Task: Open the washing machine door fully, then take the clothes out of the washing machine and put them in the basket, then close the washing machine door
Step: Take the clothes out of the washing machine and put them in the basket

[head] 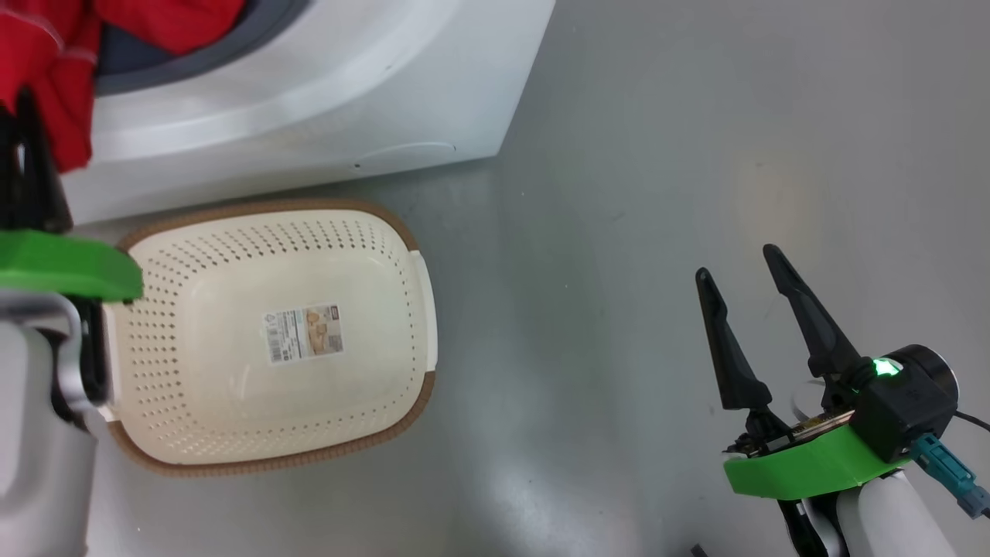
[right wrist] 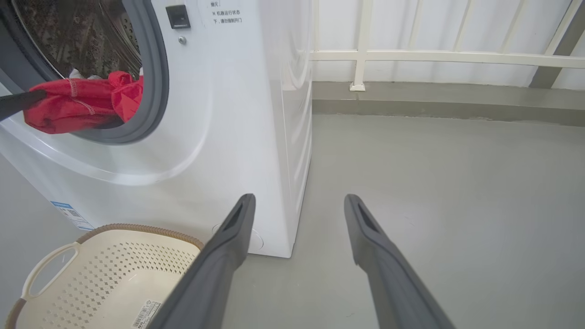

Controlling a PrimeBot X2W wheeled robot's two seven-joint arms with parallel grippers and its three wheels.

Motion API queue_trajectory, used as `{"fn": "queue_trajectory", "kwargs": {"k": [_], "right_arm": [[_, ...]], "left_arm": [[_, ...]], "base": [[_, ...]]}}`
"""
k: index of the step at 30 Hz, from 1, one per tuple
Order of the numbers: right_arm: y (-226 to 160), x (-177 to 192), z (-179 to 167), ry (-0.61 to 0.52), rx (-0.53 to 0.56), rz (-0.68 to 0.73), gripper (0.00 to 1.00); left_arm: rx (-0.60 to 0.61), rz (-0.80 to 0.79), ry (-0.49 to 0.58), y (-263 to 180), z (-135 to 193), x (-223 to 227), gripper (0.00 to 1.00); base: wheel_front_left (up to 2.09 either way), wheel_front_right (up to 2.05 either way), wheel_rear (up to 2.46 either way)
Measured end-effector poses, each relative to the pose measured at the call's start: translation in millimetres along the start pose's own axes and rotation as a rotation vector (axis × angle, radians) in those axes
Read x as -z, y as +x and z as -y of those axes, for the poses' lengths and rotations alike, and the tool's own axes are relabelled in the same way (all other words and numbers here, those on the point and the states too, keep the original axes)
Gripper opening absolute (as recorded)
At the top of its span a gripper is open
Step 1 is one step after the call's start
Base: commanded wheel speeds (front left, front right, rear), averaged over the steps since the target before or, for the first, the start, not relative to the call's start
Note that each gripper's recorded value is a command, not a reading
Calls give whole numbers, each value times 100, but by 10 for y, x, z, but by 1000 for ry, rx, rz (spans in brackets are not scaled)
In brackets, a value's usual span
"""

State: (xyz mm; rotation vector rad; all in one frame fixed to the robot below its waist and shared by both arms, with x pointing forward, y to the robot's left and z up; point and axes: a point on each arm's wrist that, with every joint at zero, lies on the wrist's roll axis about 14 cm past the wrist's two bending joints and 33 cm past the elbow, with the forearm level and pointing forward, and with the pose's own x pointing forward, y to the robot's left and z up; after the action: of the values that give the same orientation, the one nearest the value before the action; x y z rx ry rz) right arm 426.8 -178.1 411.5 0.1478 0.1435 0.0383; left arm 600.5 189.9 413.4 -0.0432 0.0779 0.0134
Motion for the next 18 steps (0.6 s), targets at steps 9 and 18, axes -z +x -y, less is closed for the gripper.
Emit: {"fn": "queue_trajectory", "kwargs": {"k": [9, 18], "right_arm": [[-39, -214, -20, 2, -5, 56, 100], [-38, -333, -31, 19, -6, 92, 100]], "left_arm": [[3, 38, -18, -350, 88, -240, 0], [34, 26, -40, -708, 216, -301, 0]], "base": [[0, 0, 0], [0, 0, 0]]}}
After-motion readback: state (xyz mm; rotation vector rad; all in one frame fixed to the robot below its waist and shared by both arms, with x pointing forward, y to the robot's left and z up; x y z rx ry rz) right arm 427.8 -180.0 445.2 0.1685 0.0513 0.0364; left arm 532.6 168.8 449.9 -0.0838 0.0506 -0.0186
